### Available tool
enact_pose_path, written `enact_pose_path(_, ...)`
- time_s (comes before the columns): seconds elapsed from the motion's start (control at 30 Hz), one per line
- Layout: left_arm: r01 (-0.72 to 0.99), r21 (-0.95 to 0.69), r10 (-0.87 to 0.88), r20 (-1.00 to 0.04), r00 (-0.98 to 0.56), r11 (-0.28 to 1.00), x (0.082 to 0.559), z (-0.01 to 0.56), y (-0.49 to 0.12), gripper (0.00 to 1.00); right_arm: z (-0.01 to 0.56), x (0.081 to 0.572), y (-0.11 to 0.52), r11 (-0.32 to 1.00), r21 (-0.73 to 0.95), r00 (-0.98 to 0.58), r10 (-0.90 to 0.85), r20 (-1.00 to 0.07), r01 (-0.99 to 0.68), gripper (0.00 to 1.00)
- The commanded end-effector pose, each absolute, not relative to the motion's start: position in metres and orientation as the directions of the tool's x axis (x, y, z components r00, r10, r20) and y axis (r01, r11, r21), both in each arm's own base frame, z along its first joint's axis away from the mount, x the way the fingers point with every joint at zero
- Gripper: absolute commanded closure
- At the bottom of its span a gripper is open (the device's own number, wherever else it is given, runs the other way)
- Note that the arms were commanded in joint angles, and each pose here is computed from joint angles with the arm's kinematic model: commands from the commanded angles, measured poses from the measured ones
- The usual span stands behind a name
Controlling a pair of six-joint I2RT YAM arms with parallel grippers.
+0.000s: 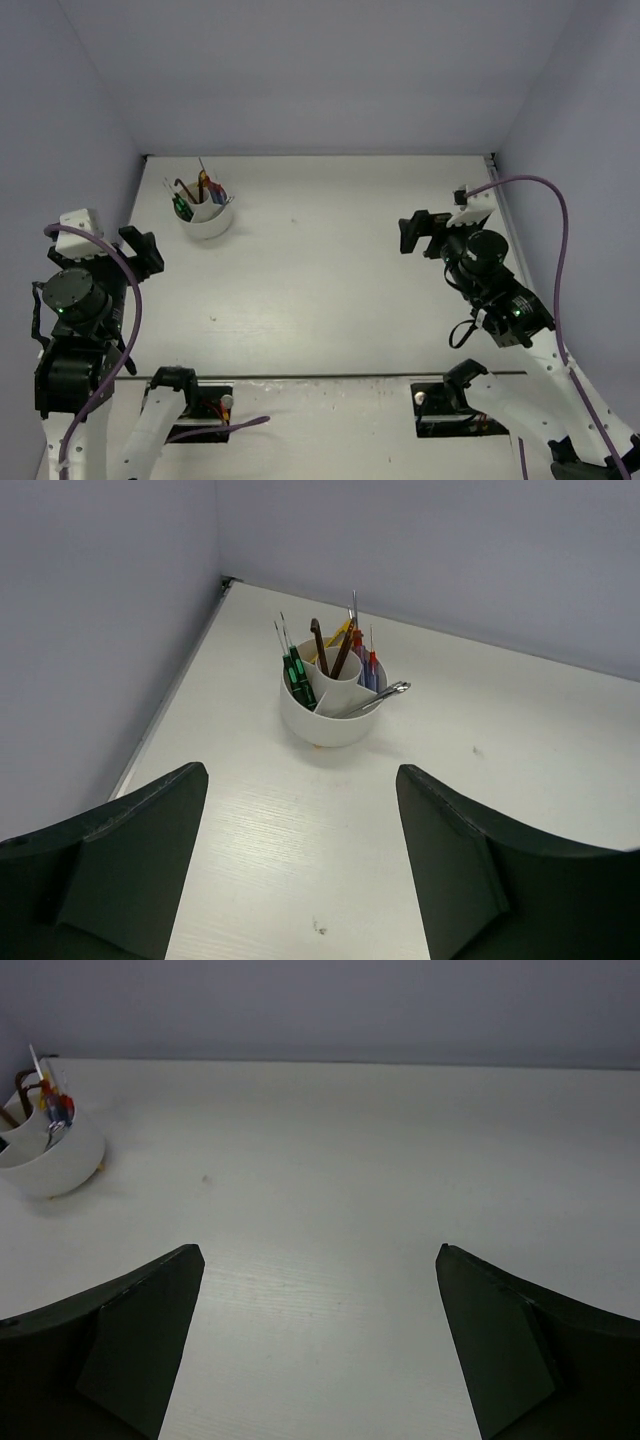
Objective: Sort the tools into containers
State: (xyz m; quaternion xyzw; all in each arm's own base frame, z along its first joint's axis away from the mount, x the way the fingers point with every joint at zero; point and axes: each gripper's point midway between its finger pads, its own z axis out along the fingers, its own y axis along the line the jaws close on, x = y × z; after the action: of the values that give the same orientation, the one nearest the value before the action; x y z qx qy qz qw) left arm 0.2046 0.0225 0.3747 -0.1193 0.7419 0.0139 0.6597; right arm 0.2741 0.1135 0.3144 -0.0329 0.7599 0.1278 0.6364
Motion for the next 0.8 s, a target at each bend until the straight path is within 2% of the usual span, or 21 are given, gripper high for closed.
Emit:
enact_pose_path(0.0,-0.213,-0.124,-0.158,-0.976,-0.149,0.969,0.186,0.349,0.024,0.27,0.336,0.269,0.067,0.992,0.128,-0.078,0.127,-0.989,-0.013,0.0)
enact_pose_path(0.17,-0.296,-0.126,-0.165,-0.98,-0.111,0.947,0.168,0.336,0.041,0.27,0.336,0.26,0.053,0.986,0.163,-0.046,0.165,-0.985,0.034,0.0)
enact_pose_path(0.77,-0.333,-0.162,-0.237,-0.951,-0.199,0.929,0.191,0.272,0.036,0.27,0.333,0.253,0.051,0.982,0.186,-0.032,0.187,-0.982,0.025,0.0)
